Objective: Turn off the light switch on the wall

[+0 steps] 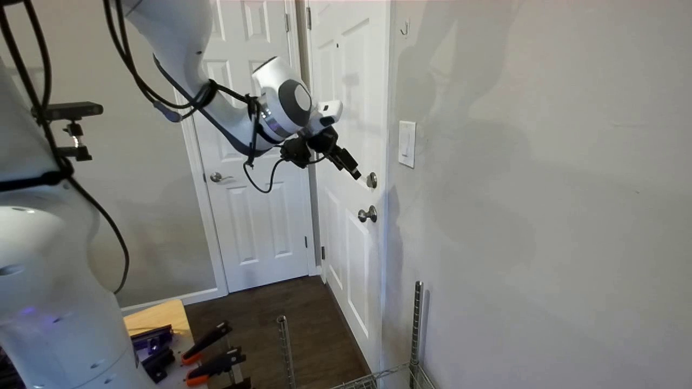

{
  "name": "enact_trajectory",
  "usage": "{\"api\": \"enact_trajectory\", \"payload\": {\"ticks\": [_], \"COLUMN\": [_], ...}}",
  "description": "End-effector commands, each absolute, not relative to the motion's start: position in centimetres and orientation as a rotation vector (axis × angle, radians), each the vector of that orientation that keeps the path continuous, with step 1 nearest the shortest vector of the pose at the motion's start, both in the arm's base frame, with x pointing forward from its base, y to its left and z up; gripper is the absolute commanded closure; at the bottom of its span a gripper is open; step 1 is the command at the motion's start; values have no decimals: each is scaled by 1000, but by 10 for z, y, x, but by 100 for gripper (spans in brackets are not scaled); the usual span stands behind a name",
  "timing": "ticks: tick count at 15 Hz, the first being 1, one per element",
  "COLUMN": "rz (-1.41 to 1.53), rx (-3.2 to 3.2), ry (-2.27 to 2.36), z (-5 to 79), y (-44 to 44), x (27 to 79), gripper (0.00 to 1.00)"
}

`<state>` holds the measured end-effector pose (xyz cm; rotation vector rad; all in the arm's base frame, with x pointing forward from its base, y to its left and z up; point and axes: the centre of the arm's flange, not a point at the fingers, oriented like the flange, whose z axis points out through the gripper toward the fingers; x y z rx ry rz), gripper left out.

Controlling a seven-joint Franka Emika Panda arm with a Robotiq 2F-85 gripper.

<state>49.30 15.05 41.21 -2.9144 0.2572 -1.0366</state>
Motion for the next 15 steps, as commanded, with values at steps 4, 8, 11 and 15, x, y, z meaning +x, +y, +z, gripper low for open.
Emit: {"api": "enact_trajectory", "payload": {"ticks": [4, 8, 11, 15], "rz": [-1340, -1429, -1476, -1500], "rx": [-2681, -2647, -2641, -2617], "ry": [467, 512, 571, 686], "z": [422, 427, 421, 404], "y": [172, 170, 168, 159], "x": [509, 525, 534, 547], "gripper": [0, 0, 0, 0]}}
